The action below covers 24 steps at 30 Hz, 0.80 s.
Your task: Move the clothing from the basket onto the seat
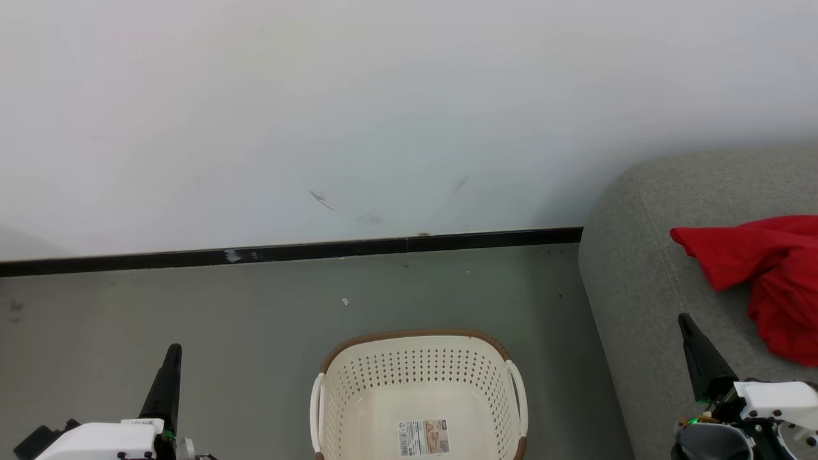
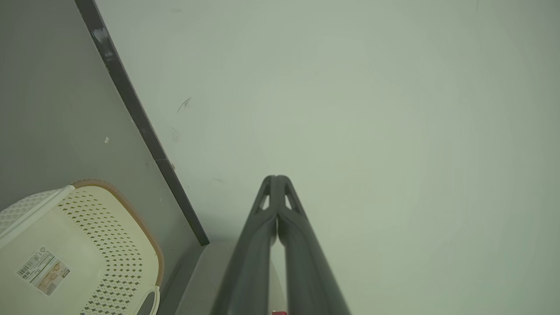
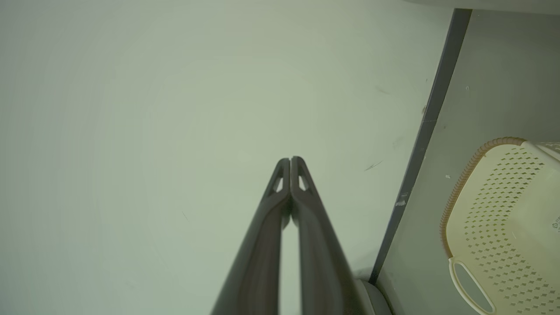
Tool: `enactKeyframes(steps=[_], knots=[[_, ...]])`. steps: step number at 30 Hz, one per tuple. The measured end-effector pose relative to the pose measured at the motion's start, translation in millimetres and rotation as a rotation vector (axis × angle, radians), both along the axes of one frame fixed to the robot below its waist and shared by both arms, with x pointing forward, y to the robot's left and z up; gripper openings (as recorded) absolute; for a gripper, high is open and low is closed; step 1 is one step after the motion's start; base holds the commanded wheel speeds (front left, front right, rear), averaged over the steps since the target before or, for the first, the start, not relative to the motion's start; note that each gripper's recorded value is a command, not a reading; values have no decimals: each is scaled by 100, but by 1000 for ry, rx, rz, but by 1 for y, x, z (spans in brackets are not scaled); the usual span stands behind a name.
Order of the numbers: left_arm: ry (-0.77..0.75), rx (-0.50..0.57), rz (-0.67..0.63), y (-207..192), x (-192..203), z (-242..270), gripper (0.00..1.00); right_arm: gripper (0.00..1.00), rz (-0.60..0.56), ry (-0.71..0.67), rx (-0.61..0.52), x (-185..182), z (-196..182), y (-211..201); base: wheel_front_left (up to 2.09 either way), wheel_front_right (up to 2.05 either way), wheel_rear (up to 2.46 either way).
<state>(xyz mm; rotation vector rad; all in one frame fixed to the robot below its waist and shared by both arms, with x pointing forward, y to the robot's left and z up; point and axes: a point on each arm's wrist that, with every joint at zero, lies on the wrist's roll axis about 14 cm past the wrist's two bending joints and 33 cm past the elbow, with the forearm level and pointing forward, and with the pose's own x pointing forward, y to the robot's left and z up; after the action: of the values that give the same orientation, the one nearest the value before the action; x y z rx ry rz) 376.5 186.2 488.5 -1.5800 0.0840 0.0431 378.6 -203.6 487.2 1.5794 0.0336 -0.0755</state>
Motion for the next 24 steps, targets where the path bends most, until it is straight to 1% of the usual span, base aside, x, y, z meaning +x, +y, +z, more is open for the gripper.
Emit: enactKeyframes(steps=[24], knots=[[5, 0, 1, 0, 0, -2, 0, 0, 0, 1, 0, 0, 0, 0, 0, 0, 0]])
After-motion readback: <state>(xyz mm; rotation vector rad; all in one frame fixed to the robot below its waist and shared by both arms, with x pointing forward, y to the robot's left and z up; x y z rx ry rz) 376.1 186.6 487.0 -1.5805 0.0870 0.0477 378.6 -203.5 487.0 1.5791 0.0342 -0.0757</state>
